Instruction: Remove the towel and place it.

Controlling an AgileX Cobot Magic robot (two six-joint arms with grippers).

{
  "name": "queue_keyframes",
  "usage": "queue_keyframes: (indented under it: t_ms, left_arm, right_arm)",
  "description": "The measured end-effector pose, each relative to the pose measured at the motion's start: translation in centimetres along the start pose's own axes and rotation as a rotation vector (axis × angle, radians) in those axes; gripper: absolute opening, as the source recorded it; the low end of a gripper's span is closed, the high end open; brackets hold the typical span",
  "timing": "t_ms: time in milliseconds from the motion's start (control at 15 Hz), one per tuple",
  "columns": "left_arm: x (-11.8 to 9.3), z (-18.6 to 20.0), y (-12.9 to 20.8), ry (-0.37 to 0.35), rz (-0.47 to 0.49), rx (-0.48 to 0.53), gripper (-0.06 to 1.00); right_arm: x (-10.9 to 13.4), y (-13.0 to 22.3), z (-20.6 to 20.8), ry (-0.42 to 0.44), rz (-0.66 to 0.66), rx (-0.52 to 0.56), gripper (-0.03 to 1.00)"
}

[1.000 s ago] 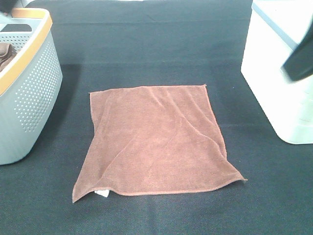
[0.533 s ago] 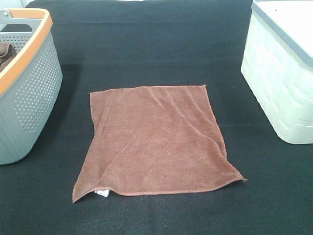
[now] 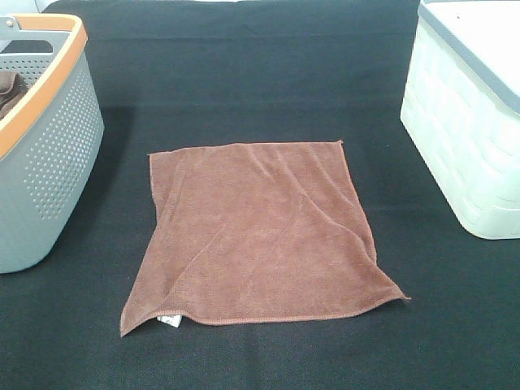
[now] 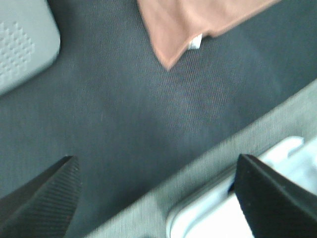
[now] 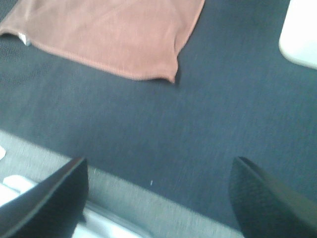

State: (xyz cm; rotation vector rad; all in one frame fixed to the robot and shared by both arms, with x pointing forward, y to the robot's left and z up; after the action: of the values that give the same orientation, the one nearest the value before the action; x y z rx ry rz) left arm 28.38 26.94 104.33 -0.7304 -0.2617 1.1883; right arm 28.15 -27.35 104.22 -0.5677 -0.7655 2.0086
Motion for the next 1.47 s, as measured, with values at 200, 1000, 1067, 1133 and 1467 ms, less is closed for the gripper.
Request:
queue_keyframes:
  t_ms: [200,1000,1067,1133,1467]
  left_arm:
    - [-0.1,-0.4,0.0,0.015,-0.064,-0.03,0.8]
    - [-0.1,-0.6,0.2,0.017,-0.095,-0.023,0.8]
    - [-0.1,-0.6,0.2,0.017,-0.095,-0.023,0.8]
    - [-0.1,-0.6,0.2,0.017,-0.096,-0.023,0.8]
    - [1.6,0.2,0.2,-0.19,0.136,-0.121,0.8]
  right_arm:
    - [0.0,0.0,0.2,0.012,0.004,-0.021,0.74]
    - [-0.1,0.0,0.2,0.02,0.009,-0.019,0.74]
    - [-0.1,0.0,0.2,0.02,0.009,-0.019,0.74]
    - [-0.1,0.0,0.2,0.02,0.009,-0.019,0.74]
    - [-0.4,0.7,1.3,0.179,-0.1,-0.082,0.74]
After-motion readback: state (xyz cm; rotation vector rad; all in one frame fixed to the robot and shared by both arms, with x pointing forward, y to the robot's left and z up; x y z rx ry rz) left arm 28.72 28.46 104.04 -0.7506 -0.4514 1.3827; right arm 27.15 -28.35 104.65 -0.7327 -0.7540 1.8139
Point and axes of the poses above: a point on each arm's last joint axis where the gripper is mounted, z pointing back along that axis away from the gripper, x along the wrist's bending axis when the last joint is at zero, y = z × x, the point moved 1 cm from there along -z, pointing out along that axis toward the gripper, and after that the axes turned 11 degrees about z, right-handed, at the moved point
